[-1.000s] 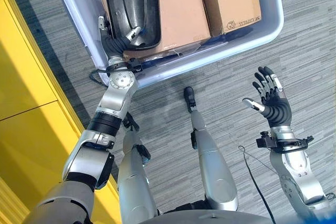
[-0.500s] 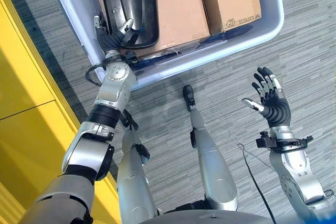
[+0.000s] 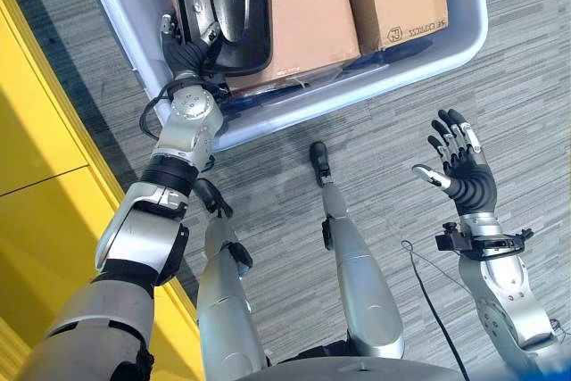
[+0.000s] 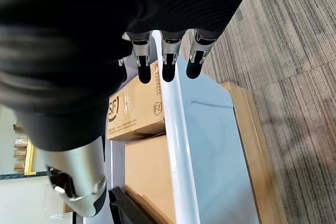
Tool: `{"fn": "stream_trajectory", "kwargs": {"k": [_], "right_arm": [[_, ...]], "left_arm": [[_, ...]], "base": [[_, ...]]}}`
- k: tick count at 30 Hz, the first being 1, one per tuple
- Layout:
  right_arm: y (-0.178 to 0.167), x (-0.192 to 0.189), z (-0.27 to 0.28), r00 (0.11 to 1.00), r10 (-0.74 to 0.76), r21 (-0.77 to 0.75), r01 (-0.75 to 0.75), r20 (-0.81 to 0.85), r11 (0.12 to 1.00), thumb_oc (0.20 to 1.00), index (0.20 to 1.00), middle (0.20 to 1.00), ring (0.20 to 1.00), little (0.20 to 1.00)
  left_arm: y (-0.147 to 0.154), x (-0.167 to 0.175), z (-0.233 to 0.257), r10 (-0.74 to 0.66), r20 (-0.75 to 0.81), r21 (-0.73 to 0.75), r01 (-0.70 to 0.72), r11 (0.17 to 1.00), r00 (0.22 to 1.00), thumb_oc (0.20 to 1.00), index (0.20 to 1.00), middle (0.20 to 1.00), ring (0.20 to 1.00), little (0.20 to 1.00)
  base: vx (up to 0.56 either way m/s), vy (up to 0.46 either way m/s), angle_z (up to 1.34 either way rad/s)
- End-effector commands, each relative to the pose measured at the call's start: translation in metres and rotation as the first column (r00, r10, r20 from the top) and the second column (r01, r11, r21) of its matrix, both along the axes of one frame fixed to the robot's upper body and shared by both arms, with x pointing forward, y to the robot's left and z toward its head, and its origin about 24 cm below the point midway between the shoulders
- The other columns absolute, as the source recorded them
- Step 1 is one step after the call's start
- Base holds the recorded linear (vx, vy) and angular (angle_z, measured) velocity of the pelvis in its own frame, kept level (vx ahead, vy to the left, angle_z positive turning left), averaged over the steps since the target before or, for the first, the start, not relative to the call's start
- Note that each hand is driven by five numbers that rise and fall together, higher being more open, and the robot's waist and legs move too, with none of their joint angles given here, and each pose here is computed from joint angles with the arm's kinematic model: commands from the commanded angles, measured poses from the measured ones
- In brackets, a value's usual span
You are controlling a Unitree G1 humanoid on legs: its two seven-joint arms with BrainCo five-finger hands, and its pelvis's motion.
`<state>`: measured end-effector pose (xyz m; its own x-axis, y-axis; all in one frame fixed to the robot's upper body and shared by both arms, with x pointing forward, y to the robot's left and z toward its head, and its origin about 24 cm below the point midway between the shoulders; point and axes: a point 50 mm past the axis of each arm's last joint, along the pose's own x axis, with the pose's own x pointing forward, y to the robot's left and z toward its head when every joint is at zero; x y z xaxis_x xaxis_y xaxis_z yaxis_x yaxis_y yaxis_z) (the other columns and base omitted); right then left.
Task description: Move parts from the plastic box to the shelf.
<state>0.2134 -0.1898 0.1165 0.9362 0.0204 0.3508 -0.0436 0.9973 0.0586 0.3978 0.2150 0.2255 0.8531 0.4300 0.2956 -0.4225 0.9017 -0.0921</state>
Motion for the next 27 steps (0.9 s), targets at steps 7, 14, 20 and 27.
{"fn": "stream_trajectory", "kwargs": {"k": [7,14,20,27], "right_arm": [[-0.022,0.001,0.012,0.997,-0.052,-0.002,0.053,0.057,0.999,1.0,1.0,1.0,1.0,1.0],[-0.018,0.002,0.01,0.998,-0.042,-0.002,0.042,0.048,0.999,1.0,1.0,1.0,1.0,1.0],[-0.018,0.004,0.009,0.998,-0.049,-0.016,0.05,0.043,0.999,1.0,1.0,1.0,1.0,1.0],[-0.02,0.004,0.005,0.998,-0.066,-0.037,0.066,0.022,0.997,1.0,1.0,1.0,1.0,1.0]], "left_arm": [[0.019,0.005,0.028,0.064,-0.016,0.162,-0.061,0.985,0.998,0.2,0.2,0.2,0.2,0.2],[0.02,-0.003,-0.003,0.046,-0.037,0.141,-0.04,0.989,0.998,0.2,0.2,0.2,0.2,0.2],[0.026,-0.02,-0.03,0.039,-0.028,0.118,-0.035,0.992,0.999,0.2,0.2,0.2,0.2,0.2],[0.023,-0.039,-0.041,0.021,0.017,0.138,-0.024,0.99,1.0,0.2,0.2,0.2,0.2,0.2]], "base": [[0.0,0.0,0.0],[0.0,0.0,0.0],[0.0,0.0,0.0],[-0.02,0.0,0.0]]}}
